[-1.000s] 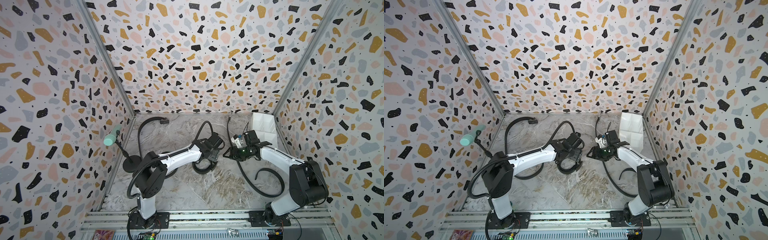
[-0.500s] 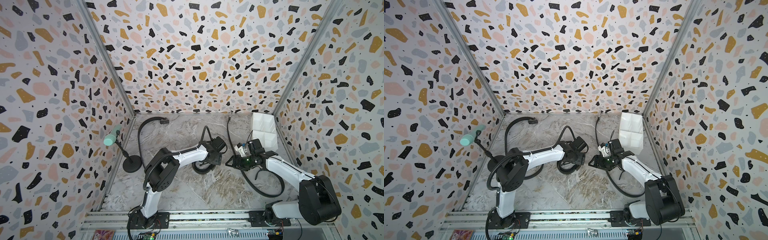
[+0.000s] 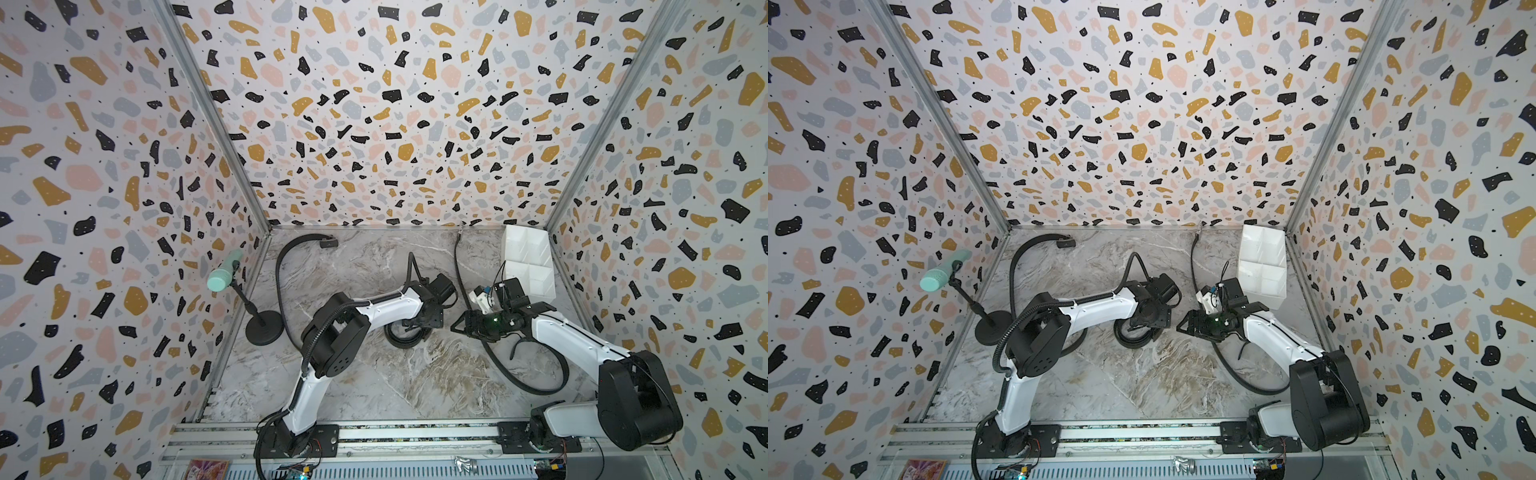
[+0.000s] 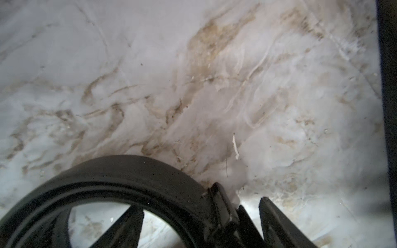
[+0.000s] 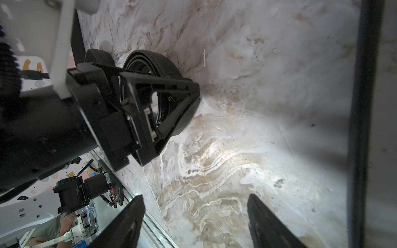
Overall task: Place the belts into the storage roll
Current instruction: Roll the belt at the center of the board, then pick up the belt from the center of the board.
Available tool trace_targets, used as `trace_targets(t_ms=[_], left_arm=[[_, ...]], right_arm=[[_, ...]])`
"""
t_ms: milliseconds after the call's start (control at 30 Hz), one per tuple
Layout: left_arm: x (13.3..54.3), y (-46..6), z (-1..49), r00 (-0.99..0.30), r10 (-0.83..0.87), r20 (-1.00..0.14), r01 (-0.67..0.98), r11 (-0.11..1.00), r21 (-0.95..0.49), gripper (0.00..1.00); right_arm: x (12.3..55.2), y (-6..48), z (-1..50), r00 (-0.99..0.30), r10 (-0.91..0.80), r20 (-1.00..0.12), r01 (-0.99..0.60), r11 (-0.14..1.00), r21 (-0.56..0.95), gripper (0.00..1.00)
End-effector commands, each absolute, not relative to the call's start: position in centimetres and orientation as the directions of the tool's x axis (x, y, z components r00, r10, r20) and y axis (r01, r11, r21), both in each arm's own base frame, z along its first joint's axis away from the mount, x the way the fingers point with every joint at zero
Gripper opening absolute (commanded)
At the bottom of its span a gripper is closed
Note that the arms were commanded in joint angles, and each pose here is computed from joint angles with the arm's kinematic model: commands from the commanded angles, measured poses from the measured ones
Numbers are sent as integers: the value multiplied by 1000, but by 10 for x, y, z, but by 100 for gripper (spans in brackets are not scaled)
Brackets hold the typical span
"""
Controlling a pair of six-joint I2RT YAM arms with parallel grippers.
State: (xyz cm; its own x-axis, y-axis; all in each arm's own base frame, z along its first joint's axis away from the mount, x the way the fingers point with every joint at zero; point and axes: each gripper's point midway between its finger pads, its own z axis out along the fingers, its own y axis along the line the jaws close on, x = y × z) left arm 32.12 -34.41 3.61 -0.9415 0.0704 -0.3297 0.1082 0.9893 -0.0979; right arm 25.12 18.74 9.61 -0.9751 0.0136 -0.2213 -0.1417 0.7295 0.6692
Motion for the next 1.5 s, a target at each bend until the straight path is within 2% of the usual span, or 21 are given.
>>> trace_targets(t_ms=[0,133,200,300,633,800,1033,1233,1467], left_arm=[[328,-346,38,-939,24,-343,62,993,-101,78],[327,-344,29,-945,35,-326,64,995,-80,71],[324,-339,25,-947,37,-319,61,996,-66,64],[321,-333,21,-949,40,-312,59,997,-51,46],[307,-328,19,-953,84,-291,110,991,-75,0],[308,-335,46,-921,102,-376,175,971,-164,0],[304,-334,122,-745,142,-652,400,877,-266,0],[285,-327,157,-558,186,-809,592,773,-231,0],[270,-325,173,-403,211,-891,711,685,-159,0]], right_arm=[[250,188,99,-972,-2,-237,-165,724,669,77],[249,188,99,-971,-2,-238,-165,725,668,78],[249,187,99,-972,-2,-234,-163,725,669,78],[249,188,99,-972,-2,-235,-164,724,670,78],[251,188,96,-972,0,-234,-161,725,670,79],[258,189,97,-969,28,-245,-151,720,678,80],[285,202,118,-942,122,-311,-159,656,738,81],[296,238,149,-906,124,-406,-267,578,771,81],[292,269,179,-869,133,-477,-356,502,788,81]])
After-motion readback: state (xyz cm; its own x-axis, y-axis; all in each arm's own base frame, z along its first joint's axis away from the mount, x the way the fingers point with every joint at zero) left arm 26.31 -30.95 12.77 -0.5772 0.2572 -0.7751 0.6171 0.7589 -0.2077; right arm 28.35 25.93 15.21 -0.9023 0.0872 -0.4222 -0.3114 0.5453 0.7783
